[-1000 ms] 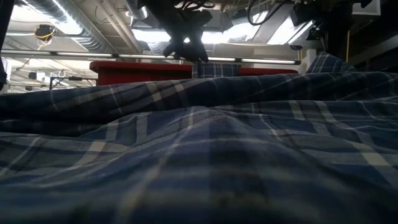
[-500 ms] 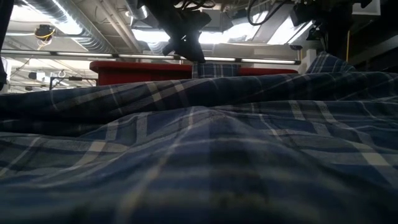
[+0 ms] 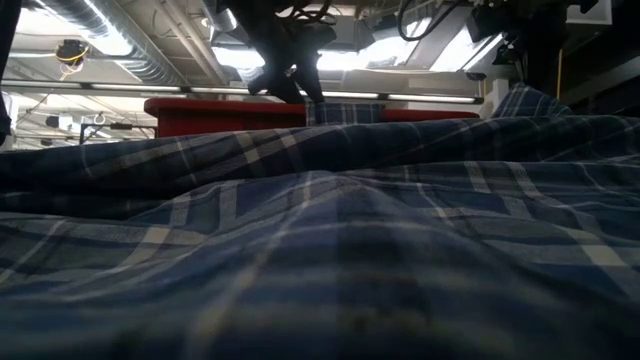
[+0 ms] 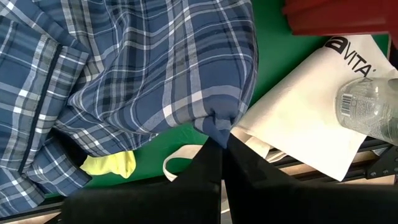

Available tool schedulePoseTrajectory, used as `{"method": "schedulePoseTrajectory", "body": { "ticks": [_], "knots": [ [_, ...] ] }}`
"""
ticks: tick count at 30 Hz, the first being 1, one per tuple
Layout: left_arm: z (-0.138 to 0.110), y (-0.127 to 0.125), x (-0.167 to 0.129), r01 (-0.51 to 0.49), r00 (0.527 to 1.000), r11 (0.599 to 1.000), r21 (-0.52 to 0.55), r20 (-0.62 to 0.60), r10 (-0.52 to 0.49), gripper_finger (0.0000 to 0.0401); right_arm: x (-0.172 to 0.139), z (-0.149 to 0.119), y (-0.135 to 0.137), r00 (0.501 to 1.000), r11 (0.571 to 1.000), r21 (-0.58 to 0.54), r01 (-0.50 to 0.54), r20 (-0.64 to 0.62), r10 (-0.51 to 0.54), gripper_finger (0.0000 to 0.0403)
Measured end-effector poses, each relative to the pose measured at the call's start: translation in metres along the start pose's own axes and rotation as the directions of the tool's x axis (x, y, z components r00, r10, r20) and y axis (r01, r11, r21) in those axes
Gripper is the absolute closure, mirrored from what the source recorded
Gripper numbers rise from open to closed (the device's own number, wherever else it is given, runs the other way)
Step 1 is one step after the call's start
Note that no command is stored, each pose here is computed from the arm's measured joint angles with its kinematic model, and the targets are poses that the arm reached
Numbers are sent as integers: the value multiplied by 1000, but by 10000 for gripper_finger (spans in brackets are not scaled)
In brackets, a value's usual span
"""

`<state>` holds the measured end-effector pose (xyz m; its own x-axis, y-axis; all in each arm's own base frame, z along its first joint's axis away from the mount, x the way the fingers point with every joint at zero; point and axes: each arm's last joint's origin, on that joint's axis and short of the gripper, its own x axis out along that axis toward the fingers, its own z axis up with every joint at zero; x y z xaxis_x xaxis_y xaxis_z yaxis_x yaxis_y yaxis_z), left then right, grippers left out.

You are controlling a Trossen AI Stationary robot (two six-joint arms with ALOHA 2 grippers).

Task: Fold Laundry from Bin
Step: Fold the blue shirt

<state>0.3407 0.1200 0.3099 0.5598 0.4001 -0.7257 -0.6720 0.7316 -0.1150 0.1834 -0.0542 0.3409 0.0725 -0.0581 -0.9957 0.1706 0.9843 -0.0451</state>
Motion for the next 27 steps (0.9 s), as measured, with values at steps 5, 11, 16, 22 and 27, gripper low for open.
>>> {"method": "schedulePoseTrajectory", "body": {
  "ticks": [5, 11, 16, 22, 27],
  "knots": [
    [-1, -3, 0, 87, 996, 996, -5, -34, -87, 245, 0, 0, 0, 1000, 1000, 0, 0, 0, 0, 401],
    [-1, -3, 0, 110, 993, 994, -6, -46, -110, 288, 0, 0, 0, 1000, 1000, 0, 0, 0, 0, 400],
    [-1, -3, 0, 103, 994, 995, -6, -35, -103, 341, 0, 0, 0, 1000, 1000, 0, 0, 1, 0, 400],
    [4, -4, 0, 104, 994, 995, 9, 17, -104, 394, 0, 0, 0, 1000, 1000, 0, 0, 0, 0, 400],
    [9, -6, 0, 118, 990, 990, 76, 72, -123, 397, 0, 0, 0, 1000, 1000, 0, 0, 0, 0, 400]
  ]
}}
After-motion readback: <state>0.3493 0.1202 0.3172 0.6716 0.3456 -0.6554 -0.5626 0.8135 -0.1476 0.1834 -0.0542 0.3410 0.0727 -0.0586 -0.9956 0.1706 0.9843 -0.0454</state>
